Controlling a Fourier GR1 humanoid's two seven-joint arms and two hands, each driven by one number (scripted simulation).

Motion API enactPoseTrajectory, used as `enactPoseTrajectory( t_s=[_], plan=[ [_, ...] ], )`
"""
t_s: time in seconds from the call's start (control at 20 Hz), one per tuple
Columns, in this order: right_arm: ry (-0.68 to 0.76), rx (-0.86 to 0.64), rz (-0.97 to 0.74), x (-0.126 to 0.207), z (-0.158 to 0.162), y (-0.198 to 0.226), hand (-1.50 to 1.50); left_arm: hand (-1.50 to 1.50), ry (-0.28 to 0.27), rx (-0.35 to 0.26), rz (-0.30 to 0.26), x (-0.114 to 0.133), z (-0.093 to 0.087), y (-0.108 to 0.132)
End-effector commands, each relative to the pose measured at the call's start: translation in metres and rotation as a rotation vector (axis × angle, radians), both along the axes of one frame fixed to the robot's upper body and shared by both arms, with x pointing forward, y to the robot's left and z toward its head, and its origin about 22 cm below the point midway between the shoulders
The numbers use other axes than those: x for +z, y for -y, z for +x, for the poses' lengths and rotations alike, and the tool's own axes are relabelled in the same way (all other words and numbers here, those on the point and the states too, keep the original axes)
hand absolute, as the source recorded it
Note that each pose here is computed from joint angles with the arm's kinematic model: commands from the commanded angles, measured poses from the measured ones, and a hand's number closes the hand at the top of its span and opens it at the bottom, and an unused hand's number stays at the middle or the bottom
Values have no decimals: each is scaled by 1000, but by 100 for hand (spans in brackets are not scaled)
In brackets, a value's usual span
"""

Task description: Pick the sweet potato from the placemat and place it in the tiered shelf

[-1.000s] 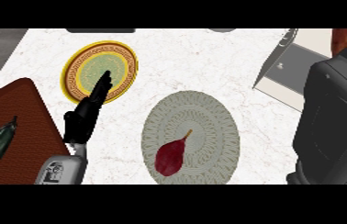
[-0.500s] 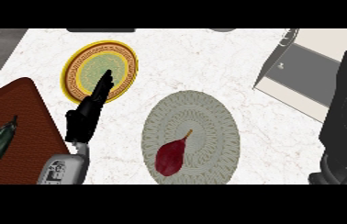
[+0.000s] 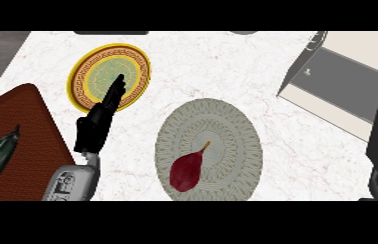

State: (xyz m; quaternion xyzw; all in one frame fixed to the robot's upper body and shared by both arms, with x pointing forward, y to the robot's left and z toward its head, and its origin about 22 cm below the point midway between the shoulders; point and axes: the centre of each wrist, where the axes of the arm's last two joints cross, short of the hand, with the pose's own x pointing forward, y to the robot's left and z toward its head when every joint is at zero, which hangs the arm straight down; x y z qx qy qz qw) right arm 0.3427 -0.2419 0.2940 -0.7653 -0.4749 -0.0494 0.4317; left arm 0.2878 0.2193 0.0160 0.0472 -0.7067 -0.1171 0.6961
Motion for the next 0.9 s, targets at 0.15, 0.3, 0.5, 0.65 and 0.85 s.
enactPoseTrajectory(
  t_s=[0.15, 0.3, 0.5, 0.65, 0.85],
  plan=[
    [200, 124, 113, 3, 2, 24, 150, 0, 4, -6, -13, 3, -6, -3],
    [221, 109, 99, -22, 12, 57, 150, 0, 0, -11, 4, -3, -13, -9],
    [222, 117, 108, -27, 11, 63, 150, 0, -6, 1, -8, 11, -5, 12],
    [220, 117, 128, -37, 7, 81, 150, 0, -5, 4, 5, -3, -18, 4],
    [103, -207, 103, -30, 9, 69, -150, 0, -13, -14, -5, -11, -11, 7]
  ],
)
